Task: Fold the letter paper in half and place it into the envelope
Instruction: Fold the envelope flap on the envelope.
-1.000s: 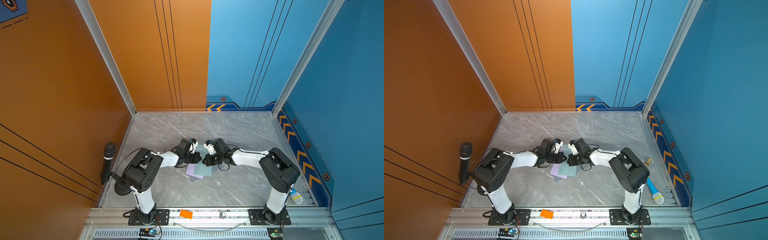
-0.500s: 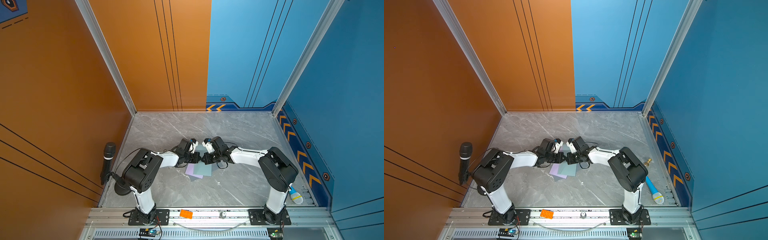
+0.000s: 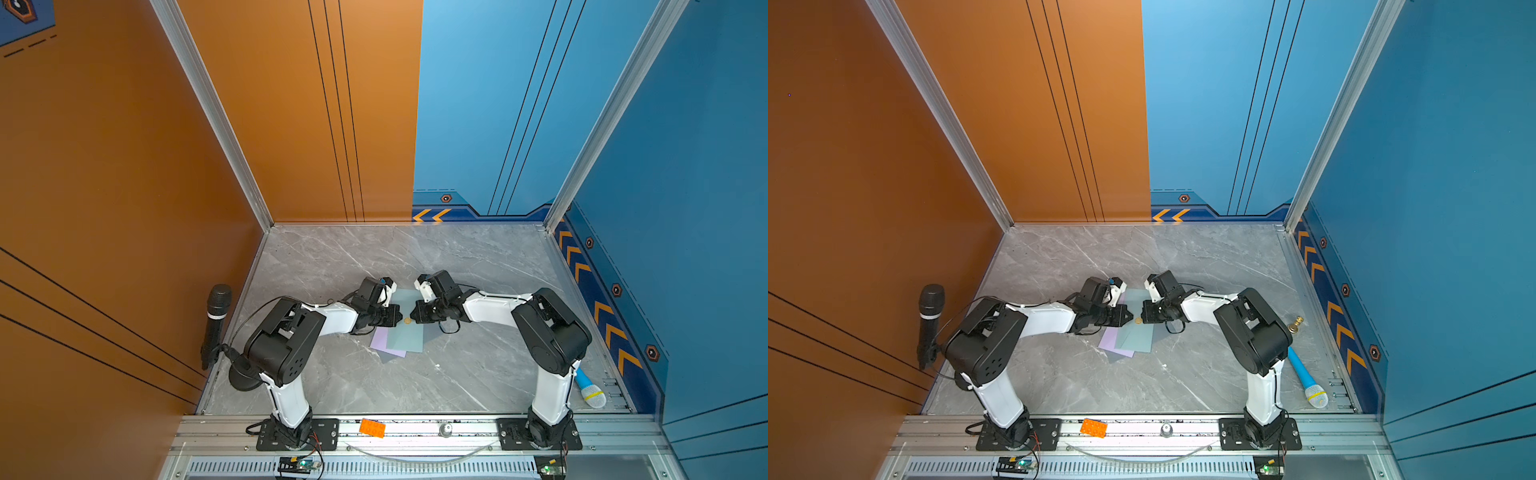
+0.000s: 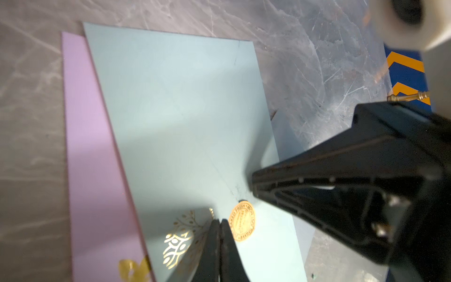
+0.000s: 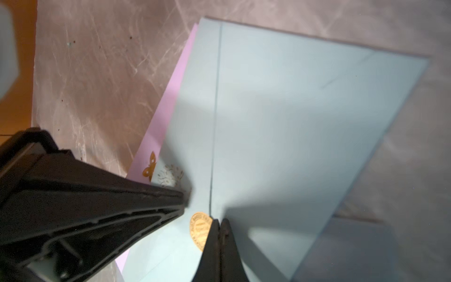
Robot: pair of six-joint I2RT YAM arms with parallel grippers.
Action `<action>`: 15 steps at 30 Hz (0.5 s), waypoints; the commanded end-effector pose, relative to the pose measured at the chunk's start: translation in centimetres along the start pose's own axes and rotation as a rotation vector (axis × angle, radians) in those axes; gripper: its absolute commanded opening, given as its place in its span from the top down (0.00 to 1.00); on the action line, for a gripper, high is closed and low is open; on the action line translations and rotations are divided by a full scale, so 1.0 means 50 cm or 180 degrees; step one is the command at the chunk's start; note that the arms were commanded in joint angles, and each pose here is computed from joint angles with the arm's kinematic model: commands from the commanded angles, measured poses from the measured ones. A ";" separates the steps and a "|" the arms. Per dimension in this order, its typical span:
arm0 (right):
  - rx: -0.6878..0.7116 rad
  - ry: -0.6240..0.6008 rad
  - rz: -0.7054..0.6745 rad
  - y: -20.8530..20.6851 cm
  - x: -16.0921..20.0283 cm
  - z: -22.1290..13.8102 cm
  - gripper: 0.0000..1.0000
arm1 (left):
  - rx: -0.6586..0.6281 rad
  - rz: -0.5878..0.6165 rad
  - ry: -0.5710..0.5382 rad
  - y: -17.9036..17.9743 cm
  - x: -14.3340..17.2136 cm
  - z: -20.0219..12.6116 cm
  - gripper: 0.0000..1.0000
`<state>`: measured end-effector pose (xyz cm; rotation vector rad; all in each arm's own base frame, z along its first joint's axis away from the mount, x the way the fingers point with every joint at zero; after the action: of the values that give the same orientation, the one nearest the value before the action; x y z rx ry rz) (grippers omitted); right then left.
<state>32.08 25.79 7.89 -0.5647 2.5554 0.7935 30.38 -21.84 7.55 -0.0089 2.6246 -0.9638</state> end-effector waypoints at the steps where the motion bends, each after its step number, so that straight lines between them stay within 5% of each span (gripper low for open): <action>1: -0.0022 0.0030 0.0282 -0.031 0.016 -0.002 1.00 | -0.0438 -0.0125 0.0386 0.050 0.063 0.003 0.93; 9: -0.0472 -0.0659 0.0110 0.013 -0.039 -0.119 0.94 | -0.0473 0.0314 0.0010 -0.037 0.009 -0.065 0.82; 15: 0.0089 -0.0907 -0.0408 0.011 -0.052 -0.247 0.63 | -0.0390 0.0925 -0.0442 -0.159 -0.064 -0.191 0.75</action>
<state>31.37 21.17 17.87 -0.4984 2.2390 0.8873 29.46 -22.14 15.89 0.1656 2.5494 -0.7673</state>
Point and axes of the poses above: each gripper's point midway between its finger pads, its own z axis out along the fingers, its own y axis along the line the jaws close on, x = y × z, the point moved 7 cm from there along -z, back along the fingers, and after that the axes turned 13 degrees about -z, right-handed, at the moved point
